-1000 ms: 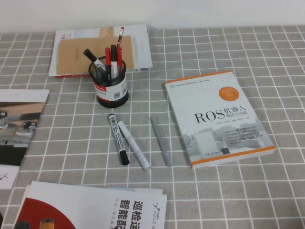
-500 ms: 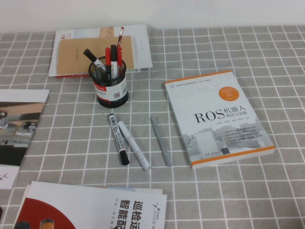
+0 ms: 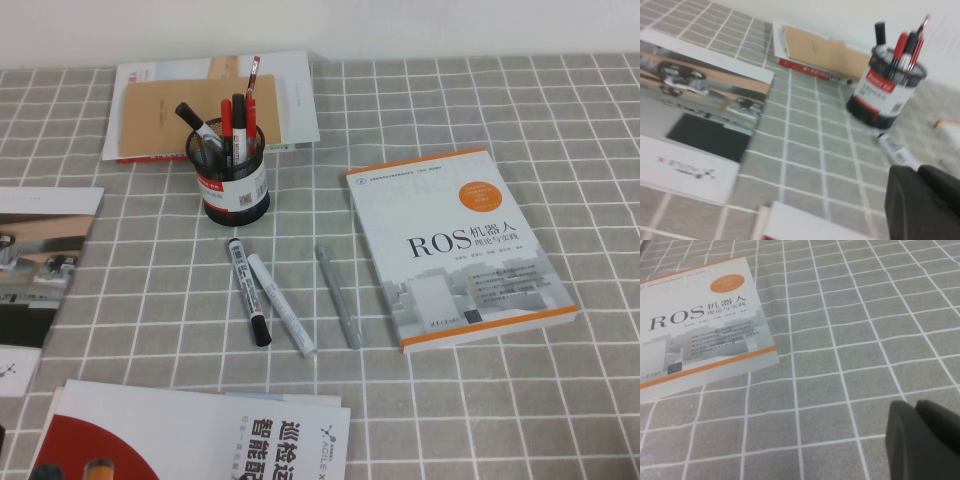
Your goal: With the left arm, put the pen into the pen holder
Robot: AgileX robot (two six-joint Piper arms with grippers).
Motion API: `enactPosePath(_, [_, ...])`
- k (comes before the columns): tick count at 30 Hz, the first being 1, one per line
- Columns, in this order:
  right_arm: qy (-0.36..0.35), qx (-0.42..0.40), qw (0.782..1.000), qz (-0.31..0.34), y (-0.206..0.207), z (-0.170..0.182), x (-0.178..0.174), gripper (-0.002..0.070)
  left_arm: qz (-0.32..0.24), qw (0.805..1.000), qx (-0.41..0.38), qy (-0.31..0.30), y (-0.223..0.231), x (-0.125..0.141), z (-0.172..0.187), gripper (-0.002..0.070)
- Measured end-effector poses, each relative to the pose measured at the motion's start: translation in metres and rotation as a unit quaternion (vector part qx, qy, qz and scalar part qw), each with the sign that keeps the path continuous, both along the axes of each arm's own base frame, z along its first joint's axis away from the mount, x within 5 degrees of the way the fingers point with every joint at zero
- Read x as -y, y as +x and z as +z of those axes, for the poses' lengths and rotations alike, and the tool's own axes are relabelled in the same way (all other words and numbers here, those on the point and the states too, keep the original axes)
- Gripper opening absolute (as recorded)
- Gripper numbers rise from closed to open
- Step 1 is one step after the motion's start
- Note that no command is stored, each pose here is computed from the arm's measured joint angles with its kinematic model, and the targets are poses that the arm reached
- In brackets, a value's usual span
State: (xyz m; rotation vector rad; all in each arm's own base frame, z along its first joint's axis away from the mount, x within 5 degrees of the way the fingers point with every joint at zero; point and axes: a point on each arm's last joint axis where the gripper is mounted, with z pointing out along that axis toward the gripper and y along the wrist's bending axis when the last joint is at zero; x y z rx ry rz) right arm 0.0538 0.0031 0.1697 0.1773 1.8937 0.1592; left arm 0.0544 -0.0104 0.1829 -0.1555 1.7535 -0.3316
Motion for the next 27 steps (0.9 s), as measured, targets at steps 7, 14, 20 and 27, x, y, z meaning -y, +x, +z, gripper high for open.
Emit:
enactPosePath(7, [0.0,0.0,1.0,0.0,0.0,0.0,0.0,-0.0015,0.012,0.993,0.014,-0.114,0.001,0.001,0.005,0.0])
enactPosePath(14, [0.0,0.0,1.0,0.0,0.0,0.0,0.0,-0.0015,0.025,0.989,0.05,-0.138,0.002,-0.002,0.012,0.0])
enactPosePath(20, [0.0,0.0,1.0,0.0,0.0,0.0,0.0,-0.0015,0.013,0.989,0.025,-0.146,0.001,0.001,0.016,0.0])
enactPosePath(27, [0.0,0.0,1.0,0.0,0.0,0.0,0.0,-0.0015,-0.02,0.987,-0.084,-0.133,0.012,0.01,0.058,0.0])
